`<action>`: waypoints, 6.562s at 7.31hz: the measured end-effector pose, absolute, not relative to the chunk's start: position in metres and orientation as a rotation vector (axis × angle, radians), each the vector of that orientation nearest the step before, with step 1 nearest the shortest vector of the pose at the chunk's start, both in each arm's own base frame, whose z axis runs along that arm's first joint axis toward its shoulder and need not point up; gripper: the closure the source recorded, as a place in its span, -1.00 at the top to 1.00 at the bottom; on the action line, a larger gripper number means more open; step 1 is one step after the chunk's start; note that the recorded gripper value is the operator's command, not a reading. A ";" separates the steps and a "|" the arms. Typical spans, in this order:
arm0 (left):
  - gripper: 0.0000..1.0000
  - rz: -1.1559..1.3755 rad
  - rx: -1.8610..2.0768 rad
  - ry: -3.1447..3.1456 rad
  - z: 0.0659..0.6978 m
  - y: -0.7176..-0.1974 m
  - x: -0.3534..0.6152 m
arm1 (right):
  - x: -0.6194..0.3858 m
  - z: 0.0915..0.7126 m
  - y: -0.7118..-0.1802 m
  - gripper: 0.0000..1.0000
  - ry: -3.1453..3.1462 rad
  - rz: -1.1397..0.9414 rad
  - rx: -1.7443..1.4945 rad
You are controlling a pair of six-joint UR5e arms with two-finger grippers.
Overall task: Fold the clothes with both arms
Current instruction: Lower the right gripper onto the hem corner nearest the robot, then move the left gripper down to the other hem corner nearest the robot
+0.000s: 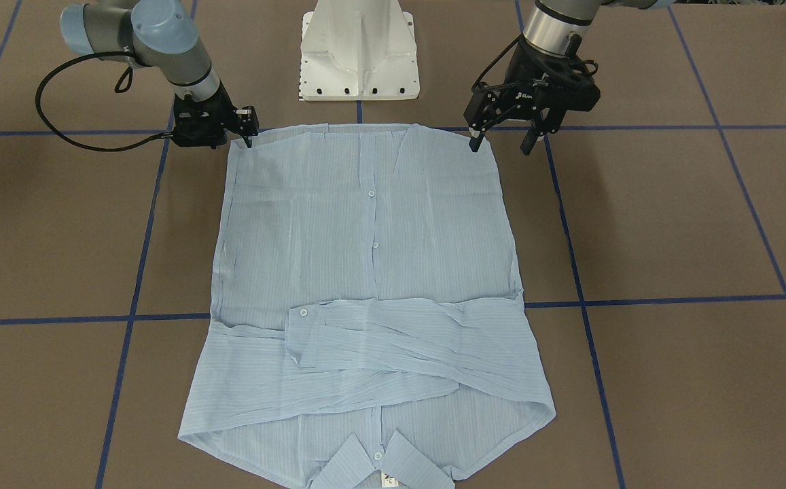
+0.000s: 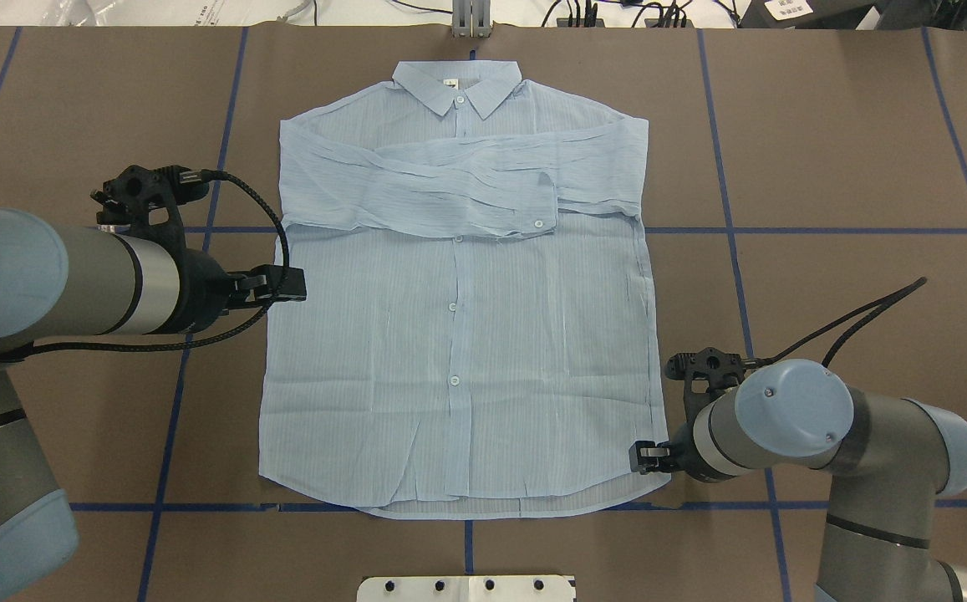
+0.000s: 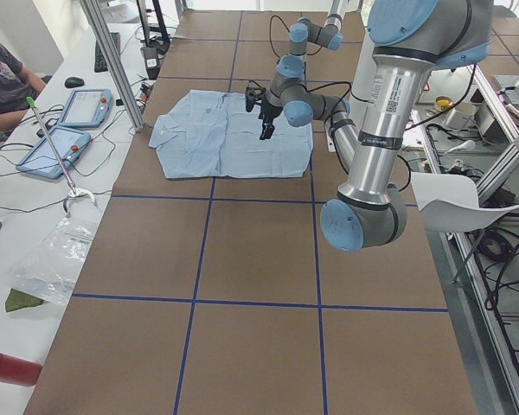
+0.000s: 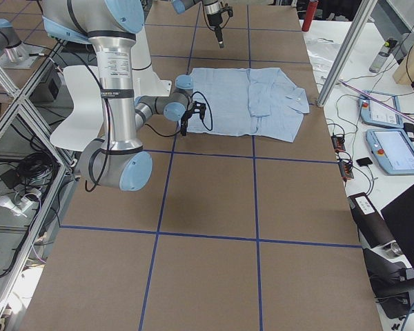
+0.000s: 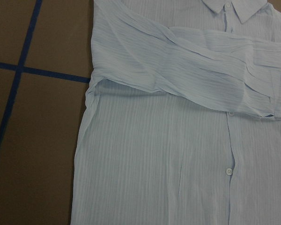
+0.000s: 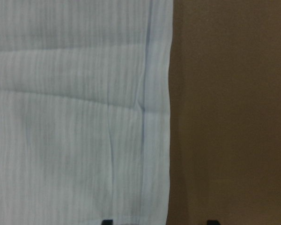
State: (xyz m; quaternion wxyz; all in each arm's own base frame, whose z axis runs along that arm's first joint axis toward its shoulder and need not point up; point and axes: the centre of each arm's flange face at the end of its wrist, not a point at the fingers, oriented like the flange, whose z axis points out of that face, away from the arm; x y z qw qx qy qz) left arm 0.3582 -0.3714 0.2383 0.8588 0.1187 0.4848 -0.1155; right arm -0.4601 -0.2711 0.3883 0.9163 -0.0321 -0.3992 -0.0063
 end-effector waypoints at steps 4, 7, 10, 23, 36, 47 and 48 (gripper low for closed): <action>0.96 -0.243 0.249 1.017 0.239 -0.372 0.358 | -0.472 0.390 -0.284 0.37 -0.824 -0.009 -0.103; 0.96 -0.246 0.248 1.016 0.239 -0.372 0.358 | -0.471 0.385 -0.283 0.21 -0.837 -0.013 -0.124; 0.96 -0.247 0.246 1.017 0.239 -0.372 0.357 | -0.470 0.386 -0.282 0.16 -0.837 -0.015 -0.138; 0.90 -0.249 0.244 1.012 0.241 -0.372 0.358 | -0.456 0.388 -0.295 0.10 -0.850 -0.002 -0.188; 0.90 -0.249 0.245 1.014 0.241 -0.372 0.358 | -0.461 0.392 -0.293 -0.87 -0.839 -0.010 -0.197; 0.88 -0.332 0.053 1.050 0.292 -0.282 0.413 | -0.429 0.339 -0.302 -1.00 -0.937 0.037 -0.096; 0.80 -0.338 0.048 1.032 0.310 -0.262 0.424 | -0.425 0.334 -0.302 -1.00 -0.943 0.064 -0.086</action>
